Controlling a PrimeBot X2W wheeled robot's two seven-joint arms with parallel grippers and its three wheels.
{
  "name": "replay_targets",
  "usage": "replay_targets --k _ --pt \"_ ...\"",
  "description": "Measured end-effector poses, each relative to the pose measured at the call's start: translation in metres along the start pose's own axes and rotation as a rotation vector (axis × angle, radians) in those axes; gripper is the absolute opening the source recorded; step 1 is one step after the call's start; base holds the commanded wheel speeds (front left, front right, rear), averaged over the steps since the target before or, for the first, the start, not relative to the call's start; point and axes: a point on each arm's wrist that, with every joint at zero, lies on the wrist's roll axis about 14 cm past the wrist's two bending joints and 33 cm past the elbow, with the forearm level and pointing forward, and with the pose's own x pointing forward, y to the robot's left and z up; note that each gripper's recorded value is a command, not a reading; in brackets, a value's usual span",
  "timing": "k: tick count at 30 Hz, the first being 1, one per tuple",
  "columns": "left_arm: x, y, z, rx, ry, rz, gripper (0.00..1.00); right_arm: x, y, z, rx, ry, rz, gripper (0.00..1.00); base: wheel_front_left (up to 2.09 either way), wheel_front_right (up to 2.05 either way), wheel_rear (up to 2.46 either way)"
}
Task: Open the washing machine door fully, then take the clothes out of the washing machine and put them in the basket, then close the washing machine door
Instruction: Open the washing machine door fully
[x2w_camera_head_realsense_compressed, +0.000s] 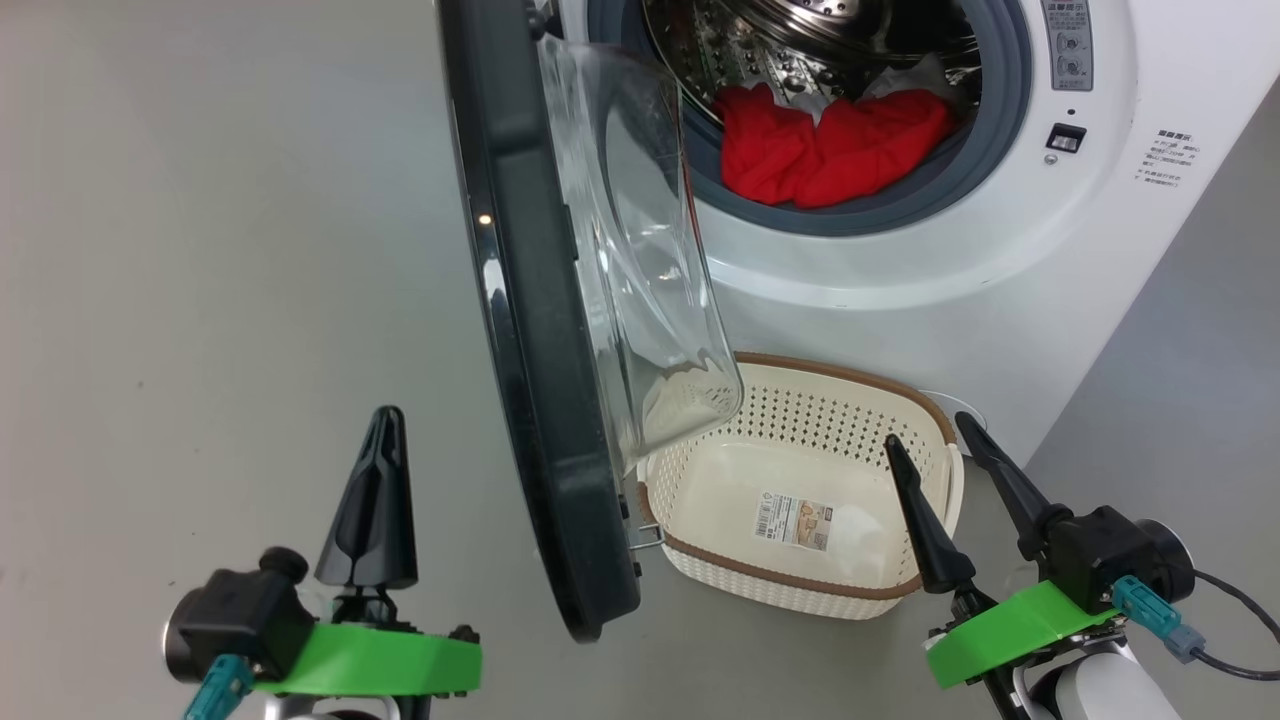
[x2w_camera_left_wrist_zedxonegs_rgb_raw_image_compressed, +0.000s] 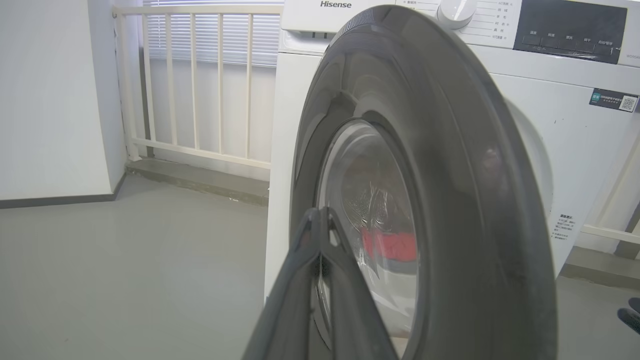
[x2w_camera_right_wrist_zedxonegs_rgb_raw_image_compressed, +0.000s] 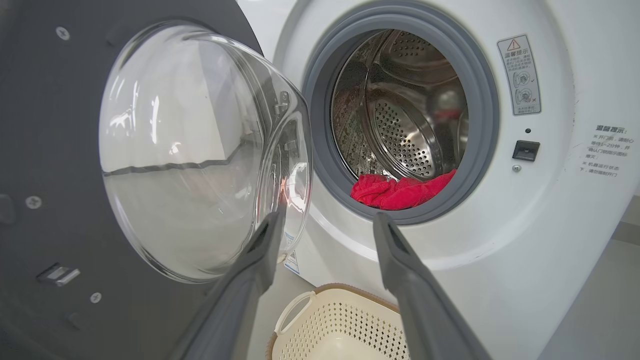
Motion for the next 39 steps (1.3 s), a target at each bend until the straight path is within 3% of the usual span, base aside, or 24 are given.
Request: replay_targets --k 4,12,19,28,39 --pt "0.002 -0.001 0.01 -0.001 -0.032 -0.003 0.0 -0.001 -0.001 0.0 0.001 0.0 -0.005 1.0 0.0 0.0 0.0" --pt "0.006 -0.017 0.065 0.006 -0.209 -0.053 0.0 -0.005 -0.004 -0.001 0.012 0.006 -0.019 1.0 0.0 0.0 0.0" --pt "-0.003 -0.063 0.104 -0.023 -0.336 -0.208 0.0 -0.008 -0.007 0.002 0.015 -0.001 -0.03 1.0 0.0 0.0 0.0" --pt "-0.015 -0.125 0.072 -0.046 -0.184 -0.439 0.0 -0.009 -0.01 0.0 0.019 0.002 -0.041 1.0 0.0 0.0 0.0" --pt "-0.021 -0.144 -0.002 -0.068 0.119 -0.496 0.0 -0.013 -0.019 -0.007 0.028 0.017 -0.066 1.0 0.0 0.0 0.0"
